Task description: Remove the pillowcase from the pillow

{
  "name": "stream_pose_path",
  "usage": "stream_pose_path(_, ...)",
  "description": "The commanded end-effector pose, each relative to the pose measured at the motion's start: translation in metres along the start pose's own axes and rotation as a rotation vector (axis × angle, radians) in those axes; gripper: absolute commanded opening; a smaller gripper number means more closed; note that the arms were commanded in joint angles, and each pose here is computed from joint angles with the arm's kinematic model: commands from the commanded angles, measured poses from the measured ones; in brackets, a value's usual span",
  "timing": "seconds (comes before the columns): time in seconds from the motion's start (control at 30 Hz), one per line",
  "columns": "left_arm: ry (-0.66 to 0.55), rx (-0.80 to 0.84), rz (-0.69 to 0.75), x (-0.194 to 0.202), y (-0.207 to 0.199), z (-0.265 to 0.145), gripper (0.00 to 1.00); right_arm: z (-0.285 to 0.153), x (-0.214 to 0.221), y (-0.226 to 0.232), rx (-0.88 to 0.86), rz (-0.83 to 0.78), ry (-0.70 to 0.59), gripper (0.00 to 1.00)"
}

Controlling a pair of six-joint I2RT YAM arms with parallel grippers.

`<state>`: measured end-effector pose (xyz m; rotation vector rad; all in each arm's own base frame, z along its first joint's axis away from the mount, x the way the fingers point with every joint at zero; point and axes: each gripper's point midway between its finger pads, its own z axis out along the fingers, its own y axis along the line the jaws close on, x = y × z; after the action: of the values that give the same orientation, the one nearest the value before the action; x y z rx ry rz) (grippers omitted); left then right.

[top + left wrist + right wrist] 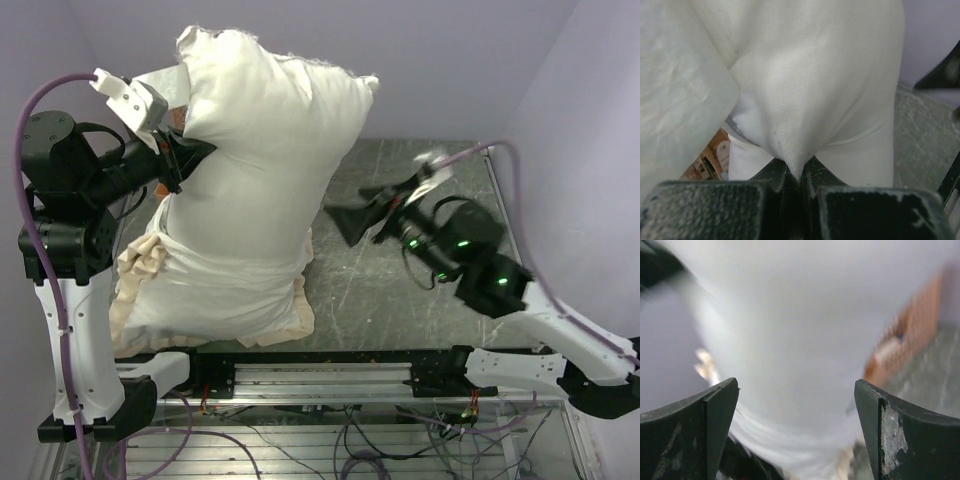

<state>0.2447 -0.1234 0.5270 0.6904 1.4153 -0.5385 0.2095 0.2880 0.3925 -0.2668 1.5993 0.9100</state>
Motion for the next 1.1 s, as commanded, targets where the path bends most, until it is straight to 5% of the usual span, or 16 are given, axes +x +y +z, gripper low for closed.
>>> stream_pose_path(0.0,0.036,0.044,0.117,0.012,-0.004,-0.003,0.07,-0.015,-0.062,0.032,-0.106,-0.234,0.017,1.00)
stream_pose_path(0.27,0.189,0.159,0.052,0.073,-0.022,-0.008,0.07,0.022,-0.140,0.089,-0.231,-0.447,-0.086,1.00)
stream_pose_path(0.73,0.271,0.301,-0.007,0.109,-0.052,-0.021,0.07,0.078,-0.145,0.120,-0.379,-0.612,-0.102,1.00)
stream_pose_path(1.07,0.243,0.356,-0.035,0.103,-0.067,-0.022,0.07,0.103,-0.081,0.115,-0.490,-0.650,0.067,1.00)
